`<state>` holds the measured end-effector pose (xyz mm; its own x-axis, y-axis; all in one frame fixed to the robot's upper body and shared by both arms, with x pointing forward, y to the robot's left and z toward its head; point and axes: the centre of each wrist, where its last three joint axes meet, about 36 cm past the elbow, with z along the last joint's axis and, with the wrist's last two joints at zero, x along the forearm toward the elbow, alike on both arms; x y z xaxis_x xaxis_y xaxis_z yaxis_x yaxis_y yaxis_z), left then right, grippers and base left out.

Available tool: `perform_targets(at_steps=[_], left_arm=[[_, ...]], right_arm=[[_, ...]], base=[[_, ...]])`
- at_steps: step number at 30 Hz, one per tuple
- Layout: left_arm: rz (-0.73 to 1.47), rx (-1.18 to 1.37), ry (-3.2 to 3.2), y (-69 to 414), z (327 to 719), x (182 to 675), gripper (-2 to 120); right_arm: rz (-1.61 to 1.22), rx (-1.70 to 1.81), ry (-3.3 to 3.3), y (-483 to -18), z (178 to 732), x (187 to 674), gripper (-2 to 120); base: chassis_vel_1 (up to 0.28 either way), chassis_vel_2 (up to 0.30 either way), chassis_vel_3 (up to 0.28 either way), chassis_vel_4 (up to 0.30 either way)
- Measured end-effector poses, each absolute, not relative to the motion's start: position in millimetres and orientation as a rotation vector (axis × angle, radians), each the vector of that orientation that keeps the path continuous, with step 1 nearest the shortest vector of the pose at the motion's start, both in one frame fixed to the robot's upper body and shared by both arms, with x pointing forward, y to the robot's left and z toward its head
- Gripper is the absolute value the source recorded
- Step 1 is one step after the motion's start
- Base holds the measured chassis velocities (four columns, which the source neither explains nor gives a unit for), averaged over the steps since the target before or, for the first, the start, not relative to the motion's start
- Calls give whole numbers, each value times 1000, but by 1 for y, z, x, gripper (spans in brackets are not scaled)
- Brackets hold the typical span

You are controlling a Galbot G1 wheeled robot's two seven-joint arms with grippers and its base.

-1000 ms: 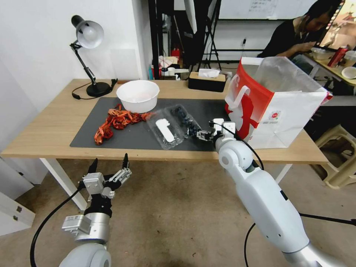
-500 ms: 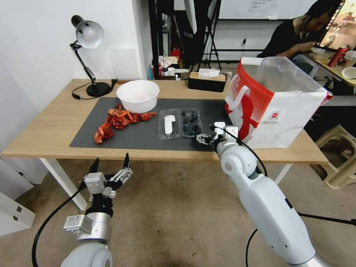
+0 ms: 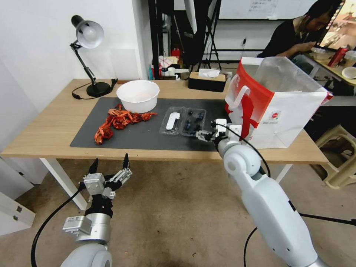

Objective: Close the takeout container lid, then place the container into the takeout bag.

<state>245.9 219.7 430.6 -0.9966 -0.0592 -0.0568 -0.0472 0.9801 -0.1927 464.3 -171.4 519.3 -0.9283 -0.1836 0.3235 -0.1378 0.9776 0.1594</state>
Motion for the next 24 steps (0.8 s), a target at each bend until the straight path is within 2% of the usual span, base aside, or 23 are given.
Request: perform_targets(at_steps=[4,9,19,24], left_arm=[[-298,-81,3064,219,431,247,100],[-304,-82,3067,219,429,247,100],[-311,-75,3071,220,428,247,100],[-313,-69,3072,221,428,247,100]], right_arm=[[-272,377,-2932,-178,522,434,100],[-219,486,-3117,-187,511,393,100],[-16,333,-3296,-193,502,297,100],[54,232,-3327,-195,489,276,100]], base=[[0,0,0,0],[0,0,0,0],[0,0,0,0],[0,0,0,0]])
